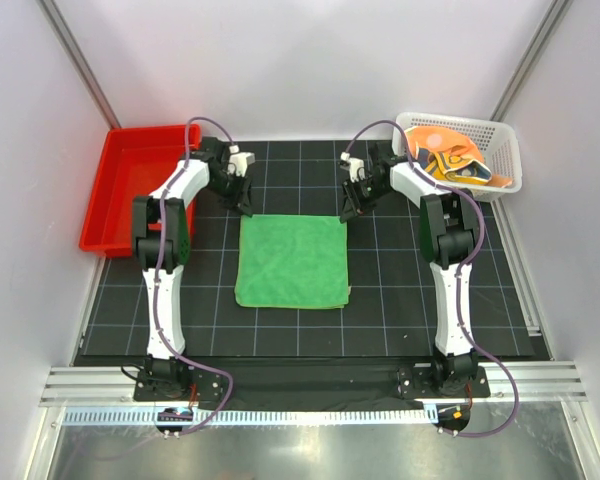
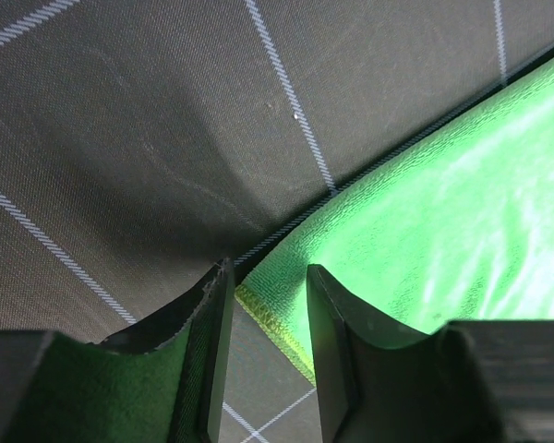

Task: Fold and stack the towels
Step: Fold the towel

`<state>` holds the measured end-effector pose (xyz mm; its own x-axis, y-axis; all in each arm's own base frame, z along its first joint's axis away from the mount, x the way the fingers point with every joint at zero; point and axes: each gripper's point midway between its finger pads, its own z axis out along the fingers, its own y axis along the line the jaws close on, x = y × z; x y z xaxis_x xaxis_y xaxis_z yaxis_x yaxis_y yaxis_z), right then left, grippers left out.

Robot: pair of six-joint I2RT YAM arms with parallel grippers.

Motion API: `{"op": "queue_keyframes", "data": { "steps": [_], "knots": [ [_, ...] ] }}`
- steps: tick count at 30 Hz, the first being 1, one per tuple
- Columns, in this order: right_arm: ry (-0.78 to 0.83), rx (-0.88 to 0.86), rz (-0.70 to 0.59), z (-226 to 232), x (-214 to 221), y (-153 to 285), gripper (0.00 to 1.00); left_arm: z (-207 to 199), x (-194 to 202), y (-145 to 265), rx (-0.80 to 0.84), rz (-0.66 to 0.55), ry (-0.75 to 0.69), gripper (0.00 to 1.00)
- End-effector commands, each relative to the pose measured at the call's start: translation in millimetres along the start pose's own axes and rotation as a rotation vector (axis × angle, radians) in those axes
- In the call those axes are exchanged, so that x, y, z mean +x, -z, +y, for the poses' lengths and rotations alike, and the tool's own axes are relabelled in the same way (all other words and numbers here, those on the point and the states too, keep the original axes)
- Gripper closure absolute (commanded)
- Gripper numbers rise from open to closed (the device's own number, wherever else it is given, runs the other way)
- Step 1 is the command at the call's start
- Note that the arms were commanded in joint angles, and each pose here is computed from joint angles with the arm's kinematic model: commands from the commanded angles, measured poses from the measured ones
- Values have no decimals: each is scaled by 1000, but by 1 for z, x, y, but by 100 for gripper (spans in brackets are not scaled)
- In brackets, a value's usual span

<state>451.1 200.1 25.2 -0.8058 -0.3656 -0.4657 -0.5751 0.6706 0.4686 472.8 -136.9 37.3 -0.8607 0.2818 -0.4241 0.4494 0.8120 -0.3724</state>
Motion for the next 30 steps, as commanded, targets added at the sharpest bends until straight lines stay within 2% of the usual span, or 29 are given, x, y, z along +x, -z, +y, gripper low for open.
{"op": "queue_keyframes", "data": {
  "steps": [1, 5, 8, 12, 23, 30],
  "knots": [
    [31, 1, -22, -2, -11, 3, 74, 3, -7, 4, -10, -8, -41, 60],
    [34, 26, -16, -7, -11, 3, 75, 7, -6, 6, -30, -1, -50, 60],
    [39, 40, -26, -9, -15, 8, 61, 6, -9, 8, -26, -5, -64, 56],
    [53, 48, -48, -10, -21, 10, 57, 5, -16, 12, -28, -28, -79, 56],
    [61, 20, -45, -10, -22, 3, 57, 7, -8, 1, -5, 11, -67, 59],
    [61, 10, -42, -9, -20, 2, 65, 11, -3, -3, -12, 28, -68, 61]
  ]
}}
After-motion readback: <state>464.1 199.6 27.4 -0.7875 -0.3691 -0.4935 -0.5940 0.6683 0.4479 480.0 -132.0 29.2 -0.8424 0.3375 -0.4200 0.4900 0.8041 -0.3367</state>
